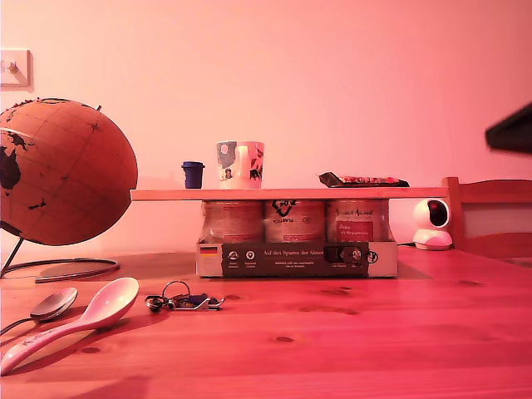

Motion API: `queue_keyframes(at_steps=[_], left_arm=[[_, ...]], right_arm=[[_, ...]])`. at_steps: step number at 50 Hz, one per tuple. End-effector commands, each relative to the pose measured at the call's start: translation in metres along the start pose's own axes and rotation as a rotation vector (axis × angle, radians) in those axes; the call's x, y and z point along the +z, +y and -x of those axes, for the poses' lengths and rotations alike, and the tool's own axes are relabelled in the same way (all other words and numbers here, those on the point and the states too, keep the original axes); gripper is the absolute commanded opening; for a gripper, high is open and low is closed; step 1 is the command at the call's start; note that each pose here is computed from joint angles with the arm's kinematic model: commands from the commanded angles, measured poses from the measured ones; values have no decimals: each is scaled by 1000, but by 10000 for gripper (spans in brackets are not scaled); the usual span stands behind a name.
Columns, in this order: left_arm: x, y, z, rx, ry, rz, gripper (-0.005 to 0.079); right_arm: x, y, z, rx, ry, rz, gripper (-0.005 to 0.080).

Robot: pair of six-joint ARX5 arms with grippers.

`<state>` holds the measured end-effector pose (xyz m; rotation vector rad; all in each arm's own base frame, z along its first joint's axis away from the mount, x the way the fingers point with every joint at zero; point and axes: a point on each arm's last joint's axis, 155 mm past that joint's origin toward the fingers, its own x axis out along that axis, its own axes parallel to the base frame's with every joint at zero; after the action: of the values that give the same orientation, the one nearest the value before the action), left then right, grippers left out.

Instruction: Slide the ceramic spoon to the right

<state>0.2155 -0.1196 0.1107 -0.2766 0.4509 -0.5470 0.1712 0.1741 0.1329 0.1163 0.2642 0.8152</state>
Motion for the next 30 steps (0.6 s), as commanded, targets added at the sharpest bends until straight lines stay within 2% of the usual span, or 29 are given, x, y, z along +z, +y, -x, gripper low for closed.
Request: queue_keyframes(at_steps=[1, 15, 25, 30], left_arm=[[10, -4, 1, 3, 13, 3, -21], [-5, 1, -15, 82, 278, 89, -20], [-5, 17, -31, 174, 386, 29, -20], [-10, 24, -38, 214, 460, 32, -20]], right_arm=[[3, 1, 0, -4, 0, 27, -12], [2, 2, -1, -9, 6, 61, -12], [1, 1, -1, -13, 7, 61, -12], [1, -1, -1, -24, 7, 61, -12]])
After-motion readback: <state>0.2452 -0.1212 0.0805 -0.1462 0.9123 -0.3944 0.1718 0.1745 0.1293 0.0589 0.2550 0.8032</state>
